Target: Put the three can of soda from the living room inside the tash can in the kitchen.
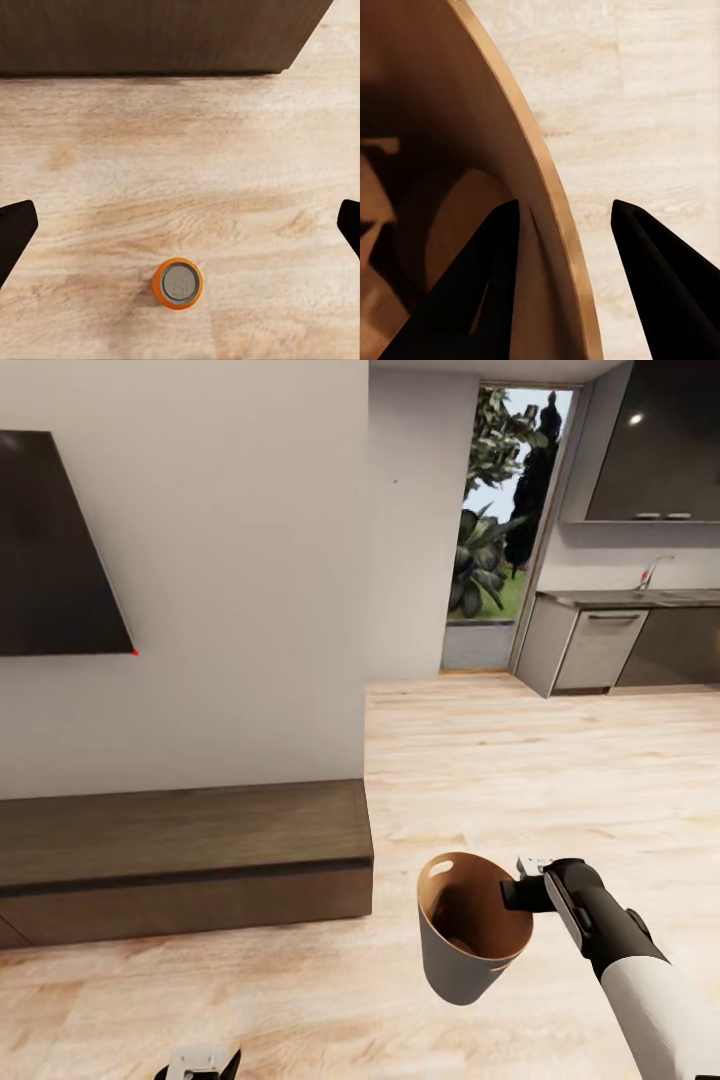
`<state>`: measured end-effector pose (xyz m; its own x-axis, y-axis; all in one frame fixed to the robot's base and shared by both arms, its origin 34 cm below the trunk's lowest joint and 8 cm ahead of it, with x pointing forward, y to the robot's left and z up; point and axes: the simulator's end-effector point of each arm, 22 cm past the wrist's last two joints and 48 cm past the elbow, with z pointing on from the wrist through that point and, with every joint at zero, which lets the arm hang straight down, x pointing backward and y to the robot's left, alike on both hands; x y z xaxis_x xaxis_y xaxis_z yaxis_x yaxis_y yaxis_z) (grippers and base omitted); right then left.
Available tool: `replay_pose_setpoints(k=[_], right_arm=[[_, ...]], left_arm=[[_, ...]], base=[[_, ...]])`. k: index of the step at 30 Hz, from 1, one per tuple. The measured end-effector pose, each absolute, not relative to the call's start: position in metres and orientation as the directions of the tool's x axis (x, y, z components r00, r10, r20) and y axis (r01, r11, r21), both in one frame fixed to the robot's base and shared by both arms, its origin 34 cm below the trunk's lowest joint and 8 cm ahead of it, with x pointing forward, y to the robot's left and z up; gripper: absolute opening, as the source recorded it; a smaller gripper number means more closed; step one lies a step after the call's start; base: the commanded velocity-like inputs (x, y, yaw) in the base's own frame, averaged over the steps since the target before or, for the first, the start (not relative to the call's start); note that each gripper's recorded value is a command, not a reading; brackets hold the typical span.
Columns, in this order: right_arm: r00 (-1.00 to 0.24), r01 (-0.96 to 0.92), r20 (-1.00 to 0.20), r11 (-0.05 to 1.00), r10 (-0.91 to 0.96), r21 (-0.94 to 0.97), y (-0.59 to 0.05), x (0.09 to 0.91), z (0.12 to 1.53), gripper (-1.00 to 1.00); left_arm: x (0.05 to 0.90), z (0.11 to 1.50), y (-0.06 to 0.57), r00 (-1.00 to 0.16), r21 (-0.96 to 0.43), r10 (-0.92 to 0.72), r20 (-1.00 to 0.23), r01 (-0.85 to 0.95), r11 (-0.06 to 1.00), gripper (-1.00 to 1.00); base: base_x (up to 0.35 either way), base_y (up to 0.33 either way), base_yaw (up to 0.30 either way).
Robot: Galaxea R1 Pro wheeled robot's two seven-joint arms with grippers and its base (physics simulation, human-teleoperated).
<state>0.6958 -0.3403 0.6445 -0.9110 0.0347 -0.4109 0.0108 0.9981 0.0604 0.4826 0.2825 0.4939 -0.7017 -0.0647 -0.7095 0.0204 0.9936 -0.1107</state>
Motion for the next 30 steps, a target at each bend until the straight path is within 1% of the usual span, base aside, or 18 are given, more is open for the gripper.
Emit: replay_pose_setpoints(k=[11, 24, 30], right_arm=[[-0.910, 0.008, -0.414, 0.998, 0.031, 0.058, -0.340, 0.695, 0.625, -1.00], [-0.911, 0.009, -0.412, 0.998, 0.031, 0.056, -0.340, 0.692, 0.599, -1.00], [-0.885, -0.003, -0.466, 0.999, 0.022, 0.052, -0.338, 0.707, 0.607, -1.00]], left_arm=[[0.481, 0.474, 0.288, -0.692, -0.097, -0.061, -0.720, 0.013, 0.995, 1.00], [0.473, 0.426, 0.276, -0.750, -0.111, -0.059, -0.659, 0.020, 0.994, 1.00], [0.469, 0.411, 0.276, -0.757, -0.111, -0.057, -0.651, 0.020, 0.994, 1.00]], base=[[0.000, 0.000, 0.000], [0.000, 0.000, 0.000], [0.000, 0.000, 0.000]])
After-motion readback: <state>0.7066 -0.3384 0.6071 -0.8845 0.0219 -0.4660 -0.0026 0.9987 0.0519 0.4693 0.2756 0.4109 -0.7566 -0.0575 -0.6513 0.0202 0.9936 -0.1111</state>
